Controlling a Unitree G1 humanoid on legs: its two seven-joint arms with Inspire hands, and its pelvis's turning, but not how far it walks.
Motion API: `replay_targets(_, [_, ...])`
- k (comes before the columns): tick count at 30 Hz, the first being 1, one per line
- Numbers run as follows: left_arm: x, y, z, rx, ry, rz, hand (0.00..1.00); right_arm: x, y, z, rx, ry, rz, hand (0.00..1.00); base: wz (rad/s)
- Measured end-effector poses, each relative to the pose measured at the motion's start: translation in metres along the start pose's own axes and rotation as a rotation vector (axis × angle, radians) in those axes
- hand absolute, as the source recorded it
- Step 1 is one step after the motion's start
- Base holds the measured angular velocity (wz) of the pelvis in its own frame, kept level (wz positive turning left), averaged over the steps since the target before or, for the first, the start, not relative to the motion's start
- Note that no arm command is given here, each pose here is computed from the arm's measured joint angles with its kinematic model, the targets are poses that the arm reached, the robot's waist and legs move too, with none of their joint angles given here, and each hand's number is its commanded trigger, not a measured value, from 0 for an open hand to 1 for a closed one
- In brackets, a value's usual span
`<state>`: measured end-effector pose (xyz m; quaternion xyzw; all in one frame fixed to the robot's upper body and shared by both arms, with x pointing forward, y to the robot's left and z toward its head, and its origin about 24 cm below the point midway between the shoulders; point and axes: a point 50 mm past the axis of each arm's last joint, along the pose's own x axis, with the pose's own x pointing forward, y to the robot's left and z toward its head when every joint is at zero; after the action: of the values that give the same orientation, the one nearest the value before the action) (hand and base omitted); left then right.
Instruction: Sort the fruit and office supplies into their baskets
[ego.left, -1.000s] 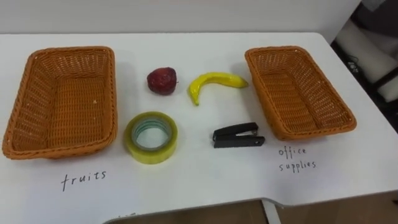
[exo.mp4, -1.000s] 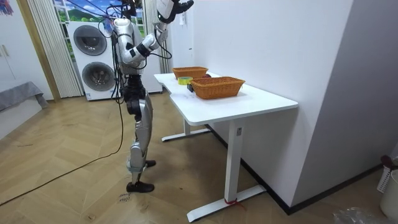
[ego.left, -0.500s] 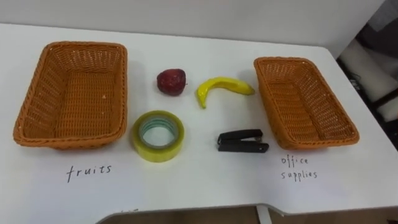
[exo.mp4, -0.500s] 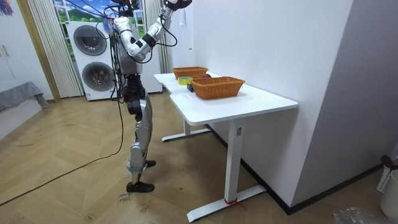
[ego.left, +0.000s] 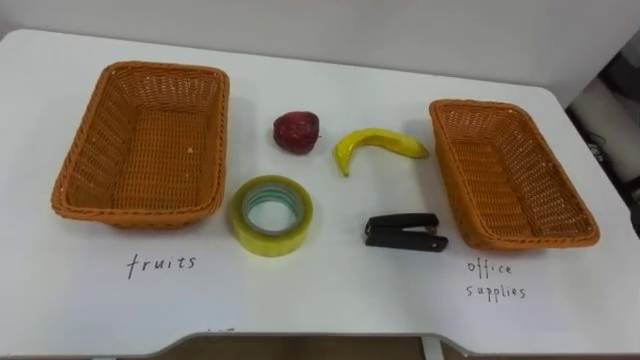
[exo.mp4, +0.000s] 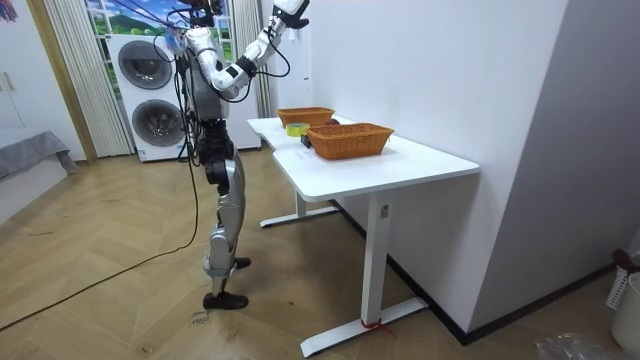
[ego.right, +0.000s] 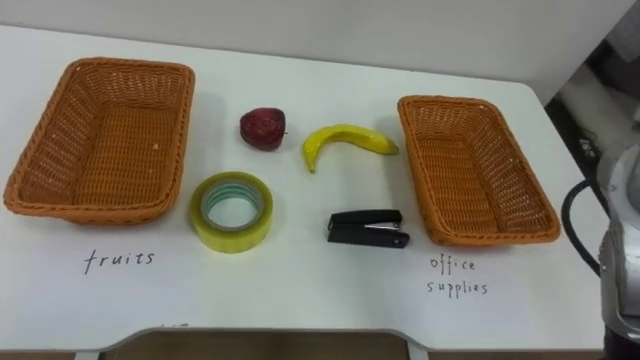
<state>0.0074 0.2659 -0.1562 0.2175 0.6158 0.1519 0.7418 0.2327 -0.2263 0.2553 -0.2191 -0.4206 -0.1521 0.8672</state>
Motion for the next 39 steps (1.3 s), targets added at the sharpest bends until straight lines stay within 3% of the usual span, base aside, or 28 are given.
replay_targets(11, [0.001, 0.002, 0.007, 0.0, -0.02, -0.014, 0.0, 0.008, 0.027, -0.01, -0.007, 0.048, 0.244, 0.0, 0.0])
replay_targets(19, [0.002, 0.002, 0.008, 0.01, -0.014, -0.015, 0.0, 0.0, 0.046, -0.015, 0.004, 0.097, 0.446, 0.0, 0.0])
replay_targets(29, [0.002, 0.004, 0.008, 0.014, -0.013, -0.013, 0.0, -0.003, 0.052, -0.016, -0.063, 0.09, 0.565, 0.0, 0.01])
replay_targets(39, [0.005, 0.012, 0.01, 0.026, -0.004, -0.02, 0.0, -0.021, 0.066, -0.022, -0.011, 0.16, 0.829, 0.0, 0.05])
